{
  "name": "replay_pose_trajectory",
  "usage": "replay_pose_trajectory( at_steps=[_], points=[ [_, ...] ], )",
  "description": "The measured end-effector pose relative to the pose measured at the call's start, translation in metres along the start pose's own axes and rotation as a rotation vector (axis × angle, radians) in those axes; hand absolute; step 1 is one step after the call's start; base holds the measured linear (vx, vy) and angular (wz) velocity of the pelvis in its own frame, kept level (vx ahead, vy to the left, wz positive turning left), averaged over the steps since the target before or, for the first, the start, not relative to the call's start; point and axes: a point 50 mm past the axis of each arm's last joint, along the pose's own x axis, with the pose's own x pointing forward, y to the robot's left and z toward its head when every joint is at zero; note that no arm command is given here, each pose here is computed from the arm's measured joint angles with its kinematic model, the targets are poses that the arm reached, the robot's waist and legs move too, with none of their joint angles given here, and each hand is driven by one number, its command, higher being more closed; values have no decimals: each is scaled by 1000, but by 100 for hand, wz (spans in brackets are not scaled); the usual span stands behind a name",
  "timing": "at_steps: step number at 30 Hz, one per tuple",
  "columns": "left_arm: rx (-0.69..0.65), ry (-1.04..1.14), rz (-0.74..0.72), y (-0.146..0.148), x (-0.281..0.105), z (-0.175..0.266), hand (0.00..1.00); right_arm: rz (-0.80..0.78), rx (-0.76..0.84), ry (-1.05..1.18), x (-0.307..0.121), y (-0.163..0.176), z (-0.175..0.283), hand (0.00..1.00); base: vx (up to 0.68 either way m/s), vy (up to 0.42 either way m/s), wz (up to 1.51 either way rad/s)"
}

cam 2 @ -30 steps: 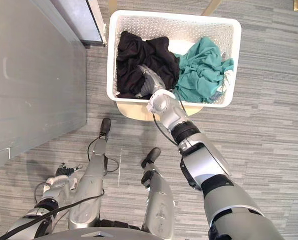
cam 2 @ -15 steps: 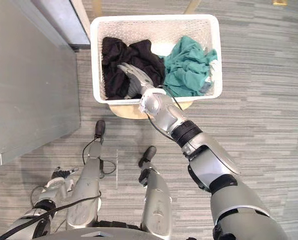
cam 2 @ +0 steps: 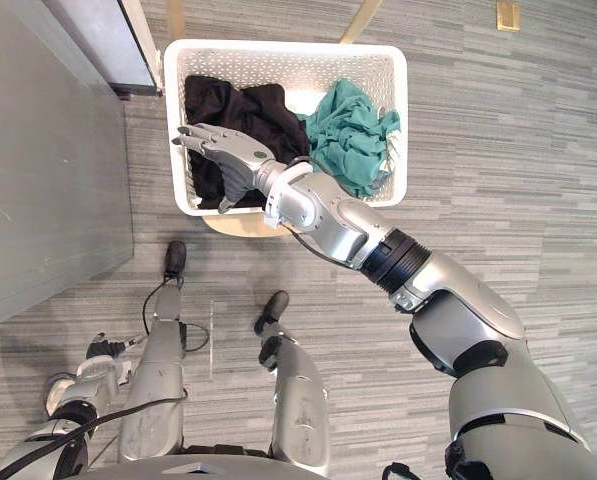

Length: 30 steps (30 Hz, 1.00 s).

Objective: Pick up the laundry basket with both hands and put the clothes into the washing machine.

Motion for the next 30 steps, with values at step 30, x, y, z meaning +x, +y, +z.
replay_pose_trajectory(
  at_steps=[30],
  points=[
    [11, -34, -48, -12, -3, 2, 0, 46, -231, 393, -6, -36, -85, 0, 27, -52, 1]
  ],
)
